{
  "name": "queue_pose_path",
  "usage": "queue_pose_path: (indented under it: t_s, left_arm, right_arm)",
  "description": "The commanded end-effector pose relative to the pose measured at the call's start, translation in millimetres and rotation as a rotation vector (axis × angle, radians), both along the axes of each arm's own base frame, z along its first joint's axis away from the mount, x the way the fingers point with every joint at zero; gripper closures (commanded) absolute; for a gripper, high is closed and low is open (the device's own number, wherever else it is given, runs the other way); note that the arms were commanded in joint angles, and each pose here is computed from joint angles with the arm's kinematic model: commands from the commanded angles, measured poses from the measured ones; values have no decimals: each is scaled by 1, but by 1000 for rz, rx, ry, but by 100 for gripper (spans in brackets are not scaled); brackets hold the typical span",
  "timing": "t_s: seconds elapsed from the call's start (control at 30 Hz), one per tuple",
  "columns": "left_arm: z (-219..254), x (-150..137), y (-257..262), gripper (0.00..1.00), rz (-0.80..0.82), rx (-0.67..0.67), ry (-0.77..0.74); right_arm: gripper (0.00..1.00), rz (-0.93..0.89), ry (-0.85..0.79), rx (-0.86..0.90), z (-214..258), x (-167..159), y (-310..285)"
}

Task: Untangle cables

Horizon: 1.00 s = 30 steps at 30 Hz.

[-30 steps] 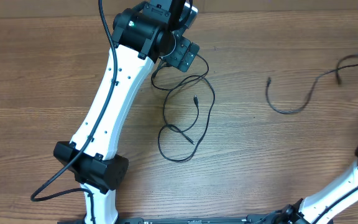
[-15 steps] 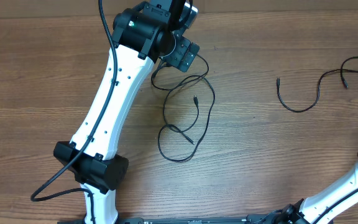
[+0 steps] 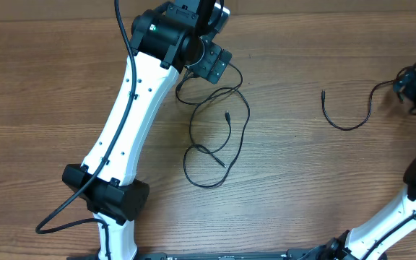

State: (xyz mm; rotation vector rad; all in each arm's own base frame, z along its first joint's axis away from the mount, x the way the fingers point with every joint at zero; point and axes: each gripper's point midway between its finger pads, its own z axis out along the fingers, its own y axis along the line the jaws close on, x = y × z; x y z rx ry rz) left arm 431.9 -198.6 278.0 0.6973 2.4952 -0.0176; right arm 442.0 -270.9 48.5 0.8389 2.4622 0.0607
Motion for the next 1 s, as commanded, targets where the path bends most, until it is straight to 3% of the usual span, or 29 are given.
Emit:
queue_pose_path:
  t_s: [0.0, 0.17, 0.5, 0.97]
  left_arm:
    - [2, 2, 0, 0, -3, -9, -6]
    - [2, 2, 0, 0, -3, -9, -6]
    - [2, 2, 0, 0, -3, -9, -6]
    - [2, 2, 0, 0, -3, -9, -6]
  right_arm:
    - [0, 43, 2, -9, 20, -2, 10]
    - [0, 139, 62, 4, 25, -10, 37]
    - [0, 388, 120, -214, 87, -23, 76]
    - [0, 550, 283, -52, 67, -62, 134]
